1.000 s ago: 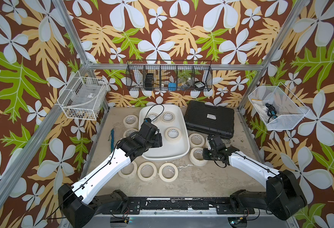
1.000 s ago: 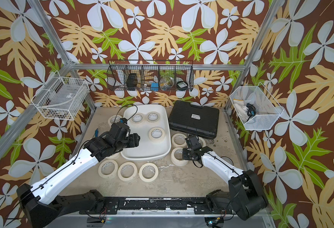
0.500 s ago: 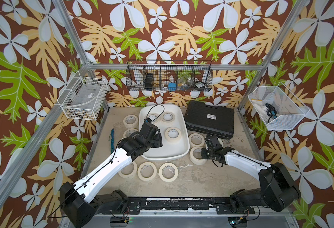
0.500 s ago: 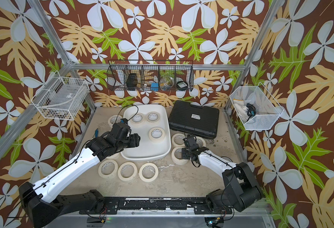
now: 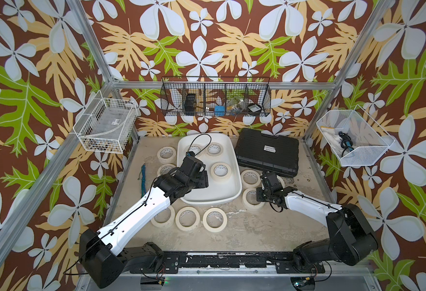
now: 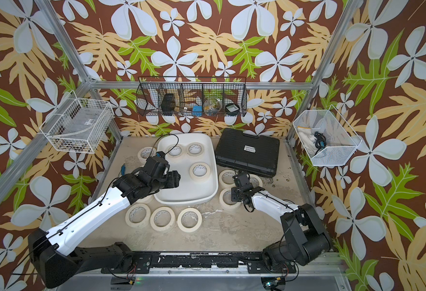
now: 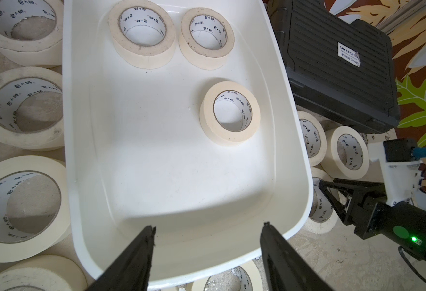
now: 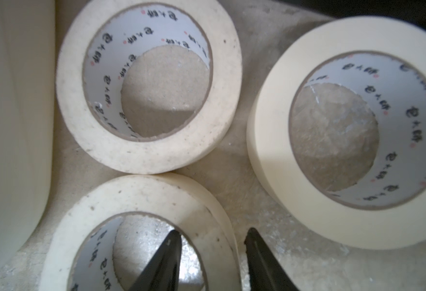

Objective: Take out the art tape in the storage box
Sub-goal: Place the art tape at the center of the board, then pick up the art tape from the storage box.

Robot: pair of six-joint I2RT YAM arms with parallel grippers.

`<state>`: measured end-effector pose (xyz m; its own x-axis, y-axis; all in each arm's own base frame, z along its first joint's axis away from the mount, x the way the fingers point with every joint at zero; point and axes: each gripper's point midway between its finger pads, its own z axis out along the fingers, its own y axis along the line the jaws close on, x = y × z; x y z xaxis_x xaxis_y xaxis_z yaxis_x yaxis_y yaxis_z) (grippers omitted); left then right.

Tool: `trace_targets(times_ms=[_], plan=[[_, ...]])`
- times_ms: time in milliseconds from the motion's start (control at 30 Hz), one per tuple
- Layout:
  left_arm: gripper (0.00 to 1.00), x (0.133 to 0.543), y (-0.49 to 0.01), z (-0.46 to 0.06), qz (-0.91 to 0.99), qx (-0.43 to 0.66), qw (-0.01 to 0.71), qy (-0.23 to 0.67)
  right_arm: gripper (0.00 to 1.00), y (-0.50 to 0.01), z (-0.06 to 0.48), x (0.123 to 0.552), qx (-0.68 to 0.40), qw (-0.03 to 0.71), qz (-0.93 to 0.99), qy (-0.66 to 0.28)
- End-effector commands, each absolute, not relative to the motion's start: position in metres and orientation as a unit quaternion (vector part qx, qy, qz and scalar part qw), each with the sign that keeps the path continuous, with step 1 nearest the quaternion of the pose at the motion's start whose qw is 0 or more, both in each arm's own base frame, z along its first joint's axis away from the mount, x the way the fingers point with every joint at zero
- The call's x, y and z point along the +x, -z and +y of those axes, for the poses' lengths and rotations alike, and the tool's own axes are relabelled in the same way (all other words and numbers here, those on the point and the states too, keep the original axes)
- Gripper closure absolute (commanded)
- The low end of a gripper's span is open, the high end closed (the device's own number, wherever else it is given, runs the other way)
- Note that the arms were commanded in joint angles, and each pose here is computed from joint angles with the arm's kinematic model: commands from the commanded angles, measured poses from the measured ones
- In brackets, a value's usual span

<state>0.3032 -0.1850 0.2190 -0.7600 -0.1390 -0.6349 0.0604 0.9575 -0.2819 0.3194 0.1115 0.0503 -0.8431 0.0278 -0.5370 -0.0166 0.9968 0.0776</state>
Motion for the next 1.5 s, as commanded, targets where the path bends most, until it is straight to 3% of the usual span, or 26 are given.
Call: trace_targets(times_ms=[0, 400, 633, 867, 1300, 1467], plan=[[0.30, 0.309, -0.217, -0.190, 0.924, -0.014, 0.351, 0.149, 0.52, -0.062, 0.110, 0.323, 0.002, 0.291, 0.956, -0.034], [0.29, 0.347, -0.165, -0.213, 0.944, 0.005, 0.302, 0.133, 0.49, -0.137, 0.116, 0.318, -0.003, 0.325, 0.943, -0.073], [0.31, 0.386, -0.136, -0.217, 0.949, -0.006, 0.289, 0.128, 0.48, -0.184, 0.154, 0.305, -0.005, 0.331, 0.921, -0.206], [0.32, 0.420, -0.107, -0.223, 0.953, -0.010, 0.278, 0.121, 0.48, -0.220, 0.160, 0.298, -0.019, 0.351, 0.910, -0.220], [0.35, 0.451, -0.070, -0.240, 0.962, -0.010, 0.249, 0.108, 0.48, -0.222, 0.165, 0.292, -0.028, 0.340, 0.910, -0.235], [0.45, 0.461, -0.053, -0.234, 0.971, -0.014, 0.228, 0.067, 0.48, -0.222, 0.164, 0.291, -0.029, 0.341, 0.910, -0.233]])
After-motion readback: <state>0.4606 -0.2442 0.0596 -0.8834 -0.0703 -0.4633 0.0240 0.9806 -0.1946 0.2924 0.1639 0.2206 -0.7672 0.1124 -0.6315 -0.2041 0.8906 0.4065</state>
